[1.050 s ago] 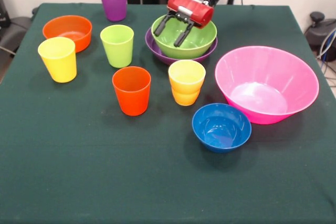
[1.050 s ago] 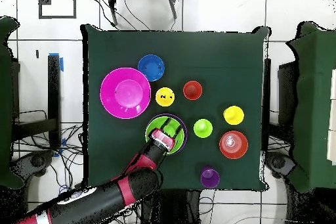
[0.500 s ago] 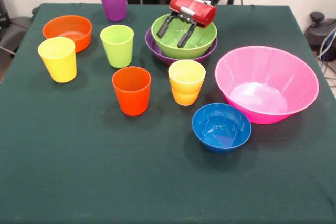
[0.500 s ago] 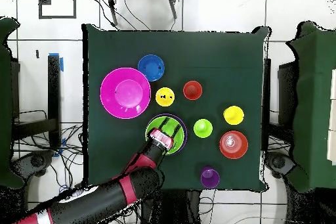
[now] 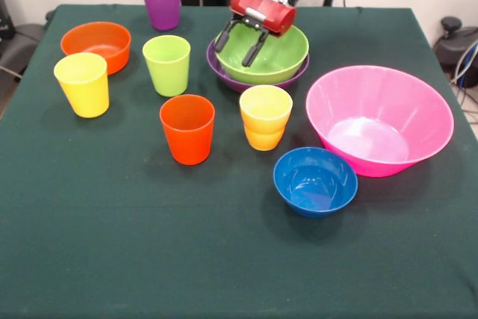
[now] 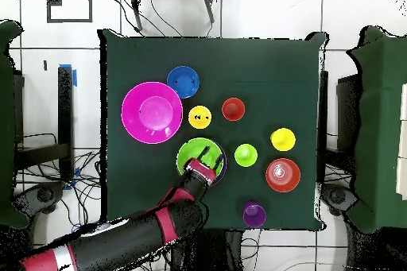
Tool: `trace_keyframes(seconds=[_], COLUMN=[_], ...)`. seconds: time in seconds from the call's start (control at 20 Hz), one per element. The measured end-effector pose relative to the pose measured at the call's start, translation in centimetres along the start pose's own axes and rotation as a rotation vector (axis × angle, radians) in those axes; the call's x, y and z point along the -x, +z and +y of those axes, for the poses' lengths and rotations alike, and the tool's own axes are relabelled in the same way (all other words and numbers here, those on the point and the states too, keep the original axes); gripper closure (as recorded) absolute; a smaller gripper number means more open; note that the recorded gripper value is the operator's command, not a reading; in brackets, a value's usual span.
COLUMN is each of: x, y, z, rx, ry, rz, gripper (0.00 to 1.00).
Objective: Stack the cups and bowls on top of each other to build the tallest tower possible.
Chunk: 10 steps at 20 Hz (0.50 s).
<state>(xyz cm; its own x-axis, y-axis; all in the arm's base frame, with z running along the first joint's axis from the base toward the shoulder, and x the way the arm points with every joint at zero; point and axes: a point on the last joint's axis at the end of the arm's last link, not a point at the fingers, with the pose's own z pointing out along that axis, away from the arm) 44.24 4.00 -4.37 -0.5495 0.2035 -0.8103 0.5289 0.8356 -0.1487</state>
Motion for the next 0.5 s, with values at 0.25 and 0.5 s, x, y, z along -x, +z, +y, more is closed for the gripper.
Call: trace_keyframes(seconds=[0.25,0.5], x=[0.2,0.2], y=[-0.3,-0.9], z=[-1.4,-2.2], rx=[0.013,0.033], ry=[-0.013,0.000], rz=[0.094,0.172], gripper=[0.00,0.00])
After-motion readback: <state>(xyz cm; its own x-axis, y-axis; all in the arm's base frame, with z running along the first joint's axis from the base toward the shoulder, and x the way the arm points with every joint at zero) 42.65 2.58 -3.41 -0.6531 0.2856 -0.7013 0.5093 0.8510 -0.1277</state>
